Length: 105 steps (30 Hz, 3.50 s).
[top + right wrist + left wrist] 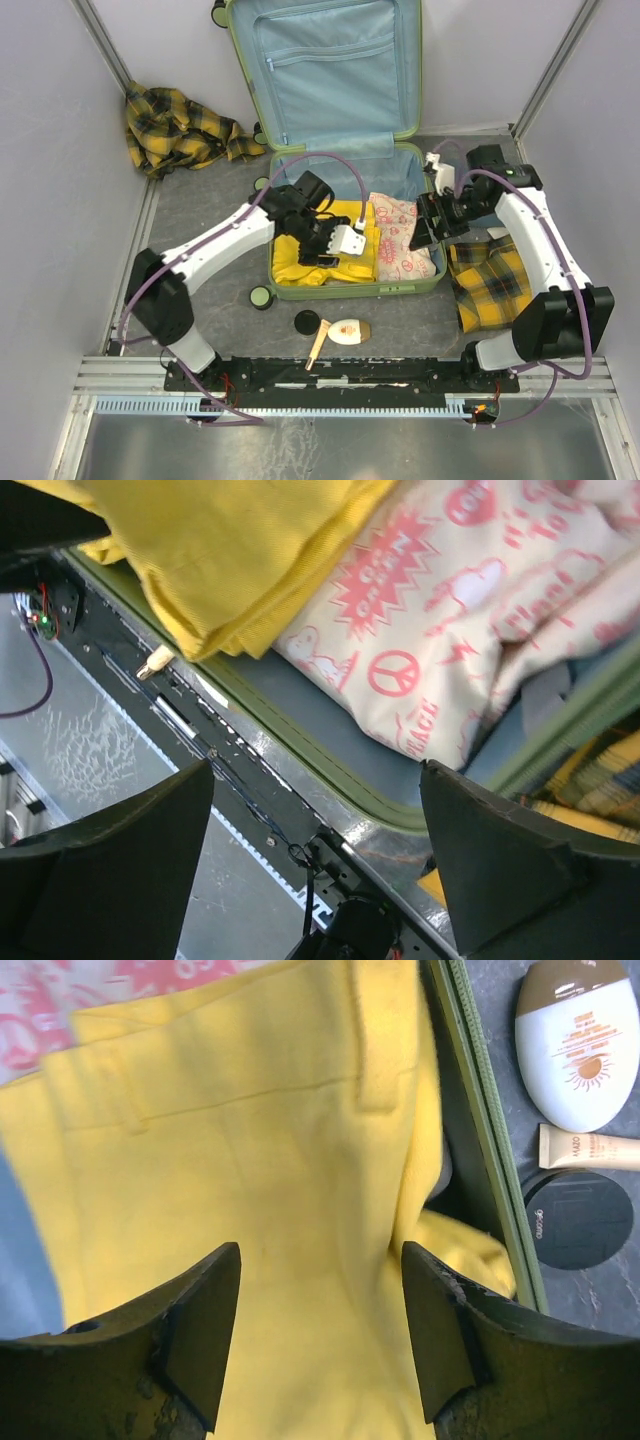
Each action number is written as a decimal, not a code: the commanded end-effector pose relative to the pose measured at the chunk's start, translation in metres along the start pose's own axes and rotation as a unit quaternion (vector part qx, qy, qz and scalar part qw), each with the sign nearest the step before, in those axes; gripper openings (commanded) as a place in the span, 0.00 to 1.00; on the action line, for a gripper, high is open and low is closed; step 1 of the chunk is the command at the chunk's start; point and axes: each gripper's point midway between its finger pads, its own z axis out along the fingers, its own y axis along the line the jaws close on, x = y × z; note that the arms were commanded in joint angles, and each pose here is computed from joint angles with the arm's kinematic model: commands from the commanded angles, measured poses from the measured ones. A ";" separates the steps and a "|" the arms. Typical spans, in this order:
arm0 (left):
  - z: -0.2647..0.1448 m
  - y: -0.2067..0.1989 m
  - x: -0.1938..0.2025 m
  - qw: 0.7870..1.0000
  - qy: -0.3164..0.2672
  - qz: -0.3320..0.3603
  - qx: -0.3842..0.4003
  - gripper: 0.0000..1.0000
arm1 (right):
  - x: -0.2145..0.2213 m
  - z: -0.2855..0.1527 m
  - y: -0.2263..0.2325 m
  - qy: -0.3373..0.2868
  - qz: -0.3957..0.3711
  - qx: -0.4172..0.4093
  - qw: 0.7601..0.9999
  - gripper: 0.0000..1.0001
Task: Pack the luggage
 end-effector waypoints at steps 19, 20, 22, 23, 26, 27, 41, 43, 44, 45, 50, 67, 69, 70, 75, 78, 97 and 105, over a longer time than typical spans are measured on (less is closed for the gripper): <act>-0.049 -0.007 0.066 0.972 -0.045 -0.204 -0.105 0.49 | 0.008 0.126 0.085 0.114 -0.244 -0.050 0.962 0.43; -0.045 -0.011 0.072 0.972 -0.038 -0.205 -0.104 0.48 | 0.013 0.132 0.082 0.122 -0.244 -0.049 0.961 0.42; -0.035 -0.019 0.084 0.974 -0.020 -0.204 -0.097 0.47 | 0.021 0.143 0.074 0.136 -0.242 -0.044 0.960 0.41; -0.030 -0.023 0.091 0.974 -0.008 -0.203 -0.096 0.46 | 0.026 0.148 0.068 0.144 -0.240 -0.037 0.959 0.41; -0.021 -0.031 0.109 0.975 0.026 -0.196 -0.099 0.45 | 0.037 0.155 0.052 0.163 -0.245 -0.018 0.956 0.40; -0.018 -0.036 0.115 0.976 0.035 -0.194 -0.098 0.45 | 0.041 0.156 0.047 0.168 -0.247 -0.011 0.954 0.40; -0.079 0.002 0.055 0.956 -0.046 -0.221 -0.187 0.78 | -0.004 0.085 0.076 0.074 -0.271 0.019 0.959 0.78; -0.092 0.009 0.046 0.948 -0.059 -0.233 -0.208 0.87 | -0.012 0.071 0.078 0.055 -0.264 0.024 0.963 0.87; -0.099 0.014 0.041 0.944 -0.066 -0.239 -0.219 0.88 | -0.015 0.064 0.078 0.045 -0.259 0.027 0.964 0.90; -0.103 0.017 0.039 0.939 -0.071 -0.247 -0.227 0.91 | -0.017 0.058 0.076 0.039 -0.253 0.031 0.966 0.92; -0.126 0.034 0.029 0.910 -0.102 -0.305 -0.261 0.99 | -0.032 0.021 0.053 0.002 -0.208 0.063 0.976 0.94; -0.148 0.062 0.023 0.861 -0.164 -0.391 -0.281 0.99 | -0.049 -0.057 -0.115 -0.035 -0.046 0.181 0.982 0.94; -0.143 0.059 0.025 0.860 -0.167 -0.401 -0.269 0.99 | -0.052 -0.063 -0.138 -0.028 -0.025 0.194 0.980 0.94; -0.140 0.057 0.028 0.857 -0.166 -0.409 -0.266 0.99 | -0.053 -0.066 -0.150 -0.027 -0.010 0.200 0.979 0.93; -0.133 0.056 0.041 0.855 -0.160 -0.421 -0.257 1.00 | -0.052 -0.082 -0.209 -0.035 0.069 0.214 0.974 0.93; -0.132 0.059 0.047 0.859 -0.151 -0.417 -0.256 1.00 | -0.051 -0.095 -0.240 -0.040 0.110 0.223 0.968 0.93; -0.096 0.067 0.089 0.864 -0.098 -0.452 -0.198 1.00 | -0.080 -0.071 -0.383 -0.090 0.188 0.282 0.937 0.99; -0.087 0.092 0.098 0.866 -0.083 -0.461 -0.176 0.99 | -0.081 -0.037 -0.408 -0.085 0.194 0.279 0.937 0.99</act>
